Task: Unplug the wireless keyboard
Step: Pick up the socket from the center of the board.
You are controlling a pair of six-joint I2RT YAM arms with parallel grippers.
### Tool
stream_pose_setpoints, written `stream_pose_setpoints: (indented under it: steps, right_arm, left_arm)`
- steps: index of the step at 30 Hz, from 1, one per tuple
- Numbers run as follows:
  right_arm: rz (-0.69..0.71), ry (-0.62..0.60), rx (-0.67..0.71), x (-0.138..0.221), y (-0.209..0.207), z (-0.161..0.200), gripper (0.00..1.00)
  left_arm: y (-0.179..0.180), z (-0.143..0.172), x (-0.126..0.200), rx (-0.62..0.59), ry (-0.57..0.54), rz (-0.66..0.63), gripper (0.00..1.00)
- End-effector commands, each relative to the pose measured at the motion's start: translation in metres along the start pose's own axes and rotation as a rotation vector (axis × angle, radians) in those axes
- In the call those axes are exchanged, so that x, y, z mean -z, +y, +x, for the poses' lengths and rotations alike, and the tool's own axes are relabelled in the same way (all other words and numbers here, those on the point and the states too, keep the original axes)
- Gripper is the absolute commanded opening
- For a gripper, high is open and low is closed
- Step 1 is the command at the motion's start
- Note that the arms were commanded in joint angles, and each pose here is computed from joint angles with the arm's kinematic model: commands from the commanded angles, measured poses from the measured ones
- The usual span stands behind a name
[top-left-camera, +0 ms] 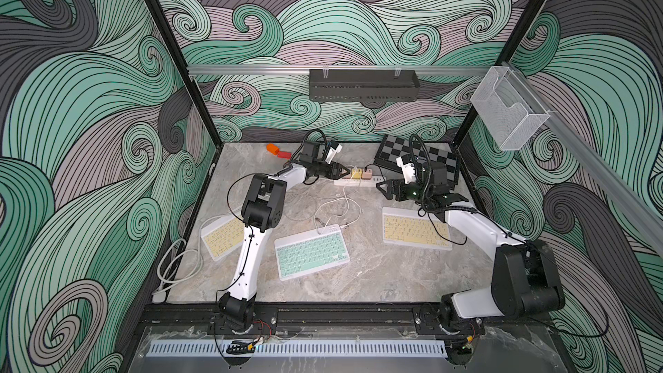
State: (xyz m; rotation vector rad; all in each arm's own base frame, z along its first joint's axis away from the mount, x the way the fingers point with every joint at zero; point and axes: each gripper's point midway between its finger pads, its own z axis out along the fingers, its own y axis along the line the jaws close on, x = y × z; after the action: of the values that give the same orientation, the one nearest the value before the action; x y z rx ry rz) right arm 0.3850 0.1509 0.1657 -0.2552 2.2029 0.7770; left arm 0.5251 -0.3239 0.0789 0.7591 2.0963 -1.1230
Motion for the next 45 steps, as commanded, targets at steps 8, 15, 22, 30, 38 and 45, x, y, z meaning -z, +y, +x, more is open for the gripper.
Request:
stream_pose_setpoints:
  steps: [8, 15, 22, 30, 38, 45]
  right_arm:
    - [-0.017, 0.014, -0.006, 0.0, 0.004, 0.008, 0.85]
    - [-0.016, 0.02, -0.015, -0.002, 0.004, 0.01, 0.85]
    - [-0.036, 0.02, -0.007, -0.003, 0.007, 0.009, 0.84]
    - [-0.039, -0.011, 0.09, 0.002, 0.013, -0.002, 0.83]
    - [-0.16, -0.036, 0.143, 0.005, 0.036, -0.01, 0.82]
    - [-0.21, -0.026, 0.243, -0.002, 0.037, -0.001, 0.82]
  left_arm:
    - [-0.045, -0.002, 0.005, -0.152, 0.071, 0.06, 0.69]
    - [-0.042, 0.01, -0.005, -0.221, 0.171, -0.016, 0.66]
    - [-0.047, 0.012, -0.005, -0.263, 0.172, -0.02, 0.43]
    - [-0.068, -0.013, 0.012, -0.338, 0.13, -0.013, 0.15]
    - [-0.106, -0.03, 0.033, -0.416, 0.091, 0.071, 0.0]
    - [-0.132, -0.042, 0.057, -0.551, 0.042, 0.07, 0.0]
